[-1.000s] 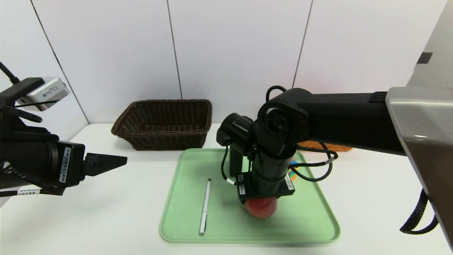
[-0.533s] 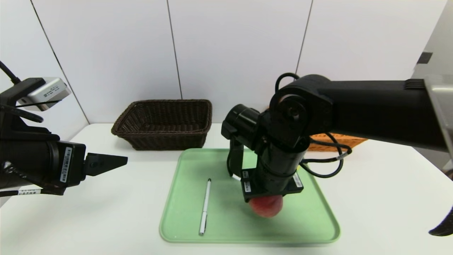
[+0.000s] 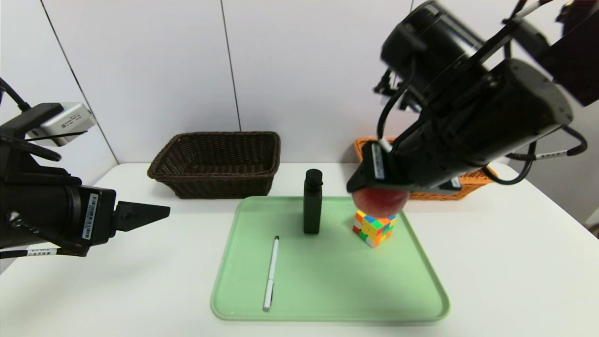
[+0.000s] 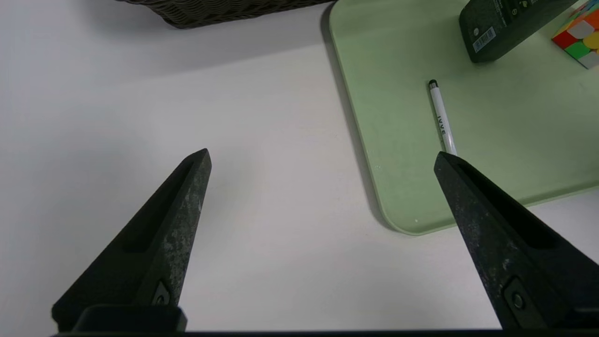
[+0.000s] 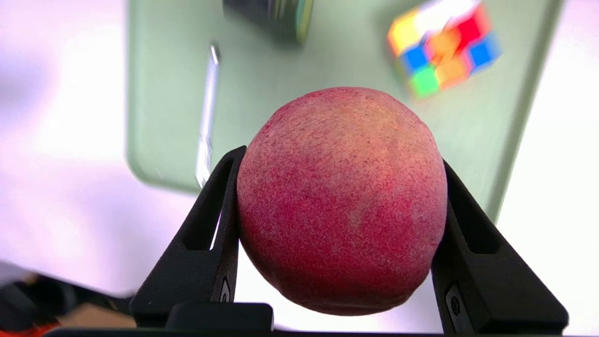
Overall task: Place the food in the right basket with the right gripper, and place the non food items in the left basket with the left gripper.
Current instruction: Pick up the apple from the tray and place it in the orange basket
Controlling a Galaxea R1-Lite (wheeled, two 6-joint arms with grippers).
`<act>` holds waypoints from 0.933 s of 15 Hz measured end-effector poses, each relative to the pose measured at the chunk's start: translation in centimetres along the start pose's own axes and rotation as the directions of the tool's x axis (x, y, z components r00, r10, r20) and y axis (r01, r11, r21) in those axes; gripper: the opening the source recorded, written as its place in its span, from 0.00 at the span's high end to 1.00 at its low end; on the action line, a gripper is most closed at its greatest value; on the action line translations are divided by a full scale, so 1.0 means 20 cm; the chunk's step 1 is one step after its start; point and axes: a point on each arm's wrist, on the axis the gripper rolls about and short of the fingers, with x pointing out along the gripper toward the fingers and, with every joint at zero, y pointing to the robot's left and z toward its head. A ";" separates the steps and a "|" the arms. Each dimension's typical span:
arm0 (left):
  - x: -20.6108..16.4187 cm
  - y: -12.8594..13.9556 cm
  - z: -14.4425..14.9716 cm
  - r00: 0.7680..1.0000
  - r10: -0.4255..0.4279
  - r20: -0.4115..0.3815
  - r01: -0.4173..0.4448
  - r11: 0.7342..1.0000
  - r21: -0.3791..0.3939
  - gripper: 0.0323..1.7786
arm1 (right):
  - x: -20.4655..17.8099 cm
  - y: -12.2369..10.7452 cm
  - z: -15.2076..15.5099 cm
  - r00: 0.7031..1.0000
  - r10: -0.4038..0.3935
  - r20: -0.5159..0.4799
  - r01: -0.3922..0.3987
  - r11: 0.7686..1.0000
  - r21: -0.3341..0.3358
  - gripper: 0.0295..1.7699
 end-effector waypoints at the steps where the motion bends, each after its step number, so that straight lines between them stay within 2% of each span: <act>1: 0.01 0.00 0.00 1.000 -0.003 -0.002 0.003 1.000 0.003 0.05 | -0.05 -0.05 0.06 0.996 0.018 0.082 -0.020 1.000 0.023 0.40; 4: 0.03 -0.02 0.00 1.000 -0.019 -0.016 0.019 1.000 0.015 0.05 | -0.15 -0.25 0.25 0.949 0.004 0.317 -0.040 0.993 0.110 0.40; 6: 0.03 -0.03 0.01 1.000 -0.024 -0.013 0.024 1.000 0.017 0.05 | -0.13 -0.40 0.35 0.919 -0.059 0.390 -0.004 0.987 0.159 0.40; 9: 0.05 -0.04 0.03 0.999 -0.031 0.020 0.031 0.999 0.015 0.05 | 0.03 -0.58 0.48 0.906 -0.109 0.408 0.017 0.974 0.224 0.40; 14: 0.08 -0.05 0.04 0.999 -0.041 0.027 0.040 0.999 0.022 0.05 | 0.40 -0.77 0.57 0.927 -0.180 0.330 0.082 0.954 0.288 0.40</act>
